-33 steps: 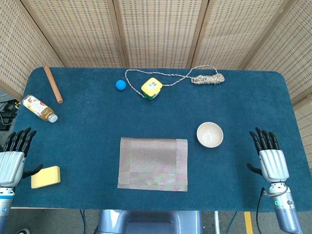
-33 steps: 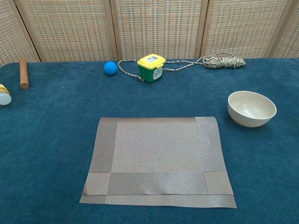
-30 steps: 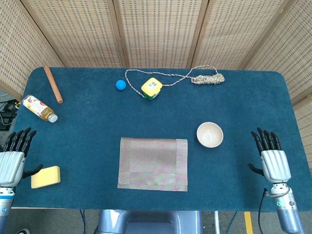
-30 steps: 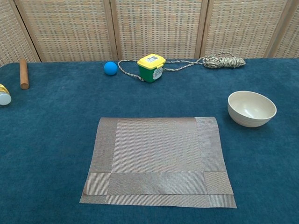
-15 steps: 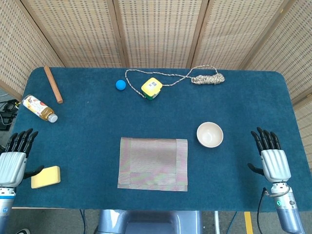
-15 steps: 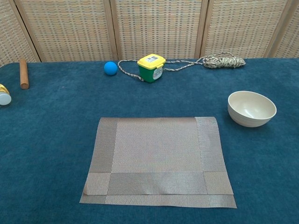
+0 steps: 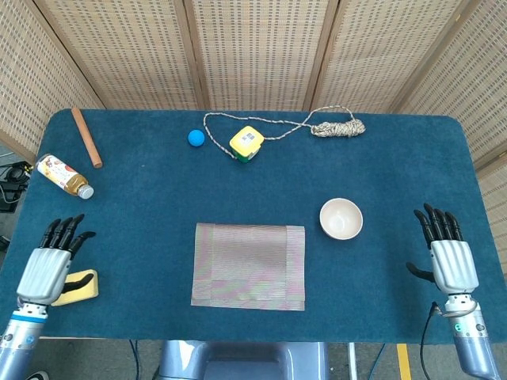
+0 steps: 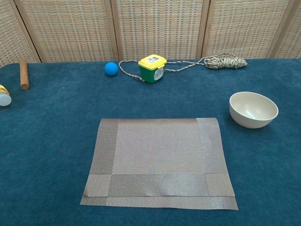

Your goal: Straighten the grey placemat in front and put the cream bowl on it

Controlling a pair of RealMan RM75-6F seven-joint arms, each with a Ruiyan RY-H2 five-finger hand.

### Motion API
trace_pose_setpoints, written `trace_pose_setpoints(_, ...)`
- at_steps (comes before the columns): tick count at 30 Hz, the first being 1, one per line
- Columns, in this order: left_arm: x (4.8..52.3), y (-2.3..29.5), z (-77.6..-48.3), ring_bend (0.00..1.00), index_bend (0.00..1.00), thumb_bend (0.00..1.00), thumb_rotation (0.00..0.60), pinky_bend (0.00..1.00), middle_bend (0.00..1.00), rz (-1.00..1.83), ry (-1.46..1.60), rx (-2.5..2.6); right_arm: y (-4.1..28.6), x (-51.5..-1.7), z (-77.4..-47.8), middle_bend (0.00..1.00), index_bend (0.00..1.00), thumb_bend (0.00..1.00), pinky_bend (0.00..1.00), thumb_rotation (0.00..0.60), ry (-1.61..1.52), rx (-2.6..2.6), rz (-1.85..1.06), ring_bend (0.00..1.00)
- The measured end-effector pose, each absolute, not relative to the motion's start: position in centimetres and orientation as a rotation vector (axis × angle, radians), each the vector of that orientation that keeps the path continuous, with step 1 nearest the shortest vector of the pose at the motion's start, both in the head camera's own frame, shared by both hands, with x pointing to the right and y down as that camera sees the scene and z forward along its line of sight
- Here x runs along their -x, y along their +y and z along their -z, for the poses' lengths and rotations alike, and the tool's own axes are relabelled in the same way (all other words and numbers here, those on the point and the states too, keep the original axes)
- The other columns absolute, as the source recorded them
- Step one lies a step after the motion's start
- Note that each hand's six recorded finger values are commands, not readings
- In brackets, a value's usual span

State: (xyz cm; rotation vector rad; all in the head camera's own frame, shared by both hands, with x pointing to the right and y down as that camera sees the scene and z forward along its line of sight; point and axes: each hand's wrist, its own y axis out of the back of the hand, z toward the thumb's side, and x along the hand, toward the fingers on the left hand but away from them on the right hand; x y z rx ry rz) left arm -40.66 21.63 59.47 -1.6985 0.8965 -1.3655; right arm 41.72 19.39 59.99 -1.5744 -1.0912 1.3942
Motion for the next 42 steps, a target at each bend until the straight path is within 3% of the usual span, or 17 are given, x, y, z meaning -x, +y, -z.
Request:
trace_pose_setpoints(6, 36.1, 22.0, -61.4, 0.00, 0.43, 0.33, 0.600, 0.00, 0.00, 1.291, 0.794, 1.812, 19.1, -42.1, -59.6, 0.00, 0.13, 0.21, 0.00, 0.600, -1.119, 1.577, -1.388, 0.00)
trace_pose_setpoints(12, 31.2, 23.1, -63.3, 0.00, 0.46, 0.40, 0.600, 0.00, 0.00, 1.217, 0.673, 1.901, 18.9, -42.5, -59.4, 0.00, 0.13, 0.21, 0.00, 0.600, -1.138, 1.585, -1.393, 0.00)
trace_pose_setpoints(19, 26.9, 25.3, -65.2, 0.00, 0.46, 0.40, 0.600, 0.00, 0.00, 1.161, 0.549, 1.975, 18.8, -42.6, -59.0, 0.00, 0.13, 0.21, 0.00, 0.600, -1.161, 1.596, -1.378, 0.00)
trace_pose_setpoints(28, 24.9, 27.0, -66.9, 0.00, 0.48, 0.41, 0.600, 0.00, 0.00, 1.159, 0.455, 2.000, 18.7, -42.7, -58.5, 0.00, 0.13, 0.21, 0.00, 0.600, -1.181, 1.604, -1.368, 0.00)
trace_pose_setpoints(42, 23.1, 27.2, -69.2, 0.00, 0.48, 0.41, 0.600, 0.00, 0.00, 1.189, 0.411, 2.012, 18.7, -42.5, -58.1, 0.00, 0.13, 0.21, 0.00, 0.600, -1.183, 1.610, -1.354, 0.00)
